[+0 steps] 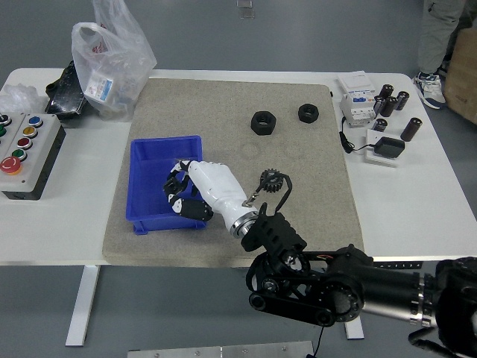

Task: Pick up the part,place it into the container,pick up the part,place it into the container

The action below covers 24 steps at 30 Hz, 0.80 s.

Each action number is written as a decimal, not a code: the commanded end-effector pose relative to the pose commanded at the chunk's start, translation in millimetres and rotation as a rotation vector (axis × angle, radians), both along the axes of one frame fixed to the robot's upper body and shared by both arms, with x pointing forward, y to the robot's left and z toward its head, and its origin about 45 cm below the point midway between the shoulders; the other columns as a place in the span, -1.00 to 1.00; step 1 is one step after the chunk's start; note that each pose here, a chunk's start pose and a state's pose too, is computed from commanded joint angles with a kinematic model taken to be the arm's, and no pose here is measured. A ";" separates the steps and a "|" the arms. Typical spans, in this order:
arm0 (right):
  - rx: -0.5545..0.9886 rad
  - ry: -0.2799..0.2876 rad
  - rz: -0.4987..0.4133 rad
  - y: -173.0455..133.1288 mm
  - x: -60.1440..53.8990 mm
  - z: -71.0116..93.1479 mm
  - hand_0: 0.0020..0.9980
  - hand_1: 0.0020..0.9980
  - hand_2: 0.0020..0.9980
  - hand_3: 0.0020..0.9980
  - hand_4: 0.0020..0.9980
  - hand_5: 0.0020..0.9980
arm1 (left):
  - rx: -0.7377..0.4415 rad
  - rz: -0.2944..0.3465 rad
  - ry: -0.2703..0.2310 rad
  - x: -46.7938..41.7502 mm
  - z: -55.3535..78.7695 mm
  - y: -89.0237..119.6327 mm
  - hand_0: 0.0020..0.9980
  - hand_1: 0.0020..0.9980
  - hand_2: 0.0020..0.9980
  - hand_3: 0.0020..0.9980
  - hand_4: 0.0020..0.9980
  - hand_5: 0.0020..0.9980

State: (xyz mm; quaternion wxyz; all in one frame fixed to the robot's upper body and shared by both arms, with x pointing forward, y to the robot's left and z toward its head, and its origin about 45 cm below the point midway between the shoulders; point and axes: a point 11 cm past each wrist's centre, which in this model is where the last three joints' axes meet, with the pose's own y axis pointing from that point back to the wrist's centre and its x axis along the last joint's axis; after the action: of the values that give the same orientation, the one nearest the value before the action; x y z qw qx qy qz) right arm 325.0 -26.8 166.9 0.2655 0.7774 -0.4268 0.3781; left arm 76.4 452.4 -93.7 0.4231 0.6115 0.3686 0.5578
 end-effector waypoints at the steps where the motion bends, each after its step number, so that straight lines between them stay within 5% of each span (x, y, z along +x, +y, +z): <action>1: -0.003 0.001 0.001 0.2 -0.1 -0.4 -0.37 -0.17 -0.40 -0.16 -0.94 -1.00 | 0.000 0.000 0.000 -0.1 0.1 0.2 0.19 -0.11 -0.06 0.22 0.18 -0.13; 2: -0.006 -0.003 0.003 0.4 0.0 0.2 -0.30 0.11 0.13 0.13 -1.00 -0.74 | 0.000 0.000 0.001 -0.3 0.1 0.2 0.19 -0.10 -0.06 0.23 0.19 -0.12; 13: -0.021 -0.038 0.021 2.8 0.1 4.2 -0.33 0.16 0.18 0.19 -0.94 -0.61 | -0.002 0.006 -0.011 -0.9 -0.2 0.5 0.19 -0.11 -0.06 0.23 0.19 -0.11; 14: -0.022 -0.040 0.022 3.0 0.2 4.6 -0.33 0.22 0.23 0.28 -0.72 -0.70 | -0.002 0.008 -0.015 -1.0 0.0 1.0 0.19 -0.11 -0.06 0.25 0.14 0.05; 24: 0.008 -0.106 0.004 3.2 7.1 23.4 -0.34 0.19 0.24 0.29 -0.56 -0.75 | 0.002 0.006 -0.034 0.1 0.2 1.9 0.19 -0.11 -0.06 0.24 0.10 0.07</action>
State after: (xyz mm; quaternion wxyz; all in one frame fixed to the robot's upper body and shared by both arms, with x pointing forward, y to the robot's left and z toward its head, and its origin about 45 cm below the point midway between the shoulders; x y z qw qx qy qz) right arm 332.2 -23.5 190.3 0.2387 0.7580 -0.4403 0.4178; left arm 76.5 454.3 -93.5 0.4273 0.6012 0.3625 0.5697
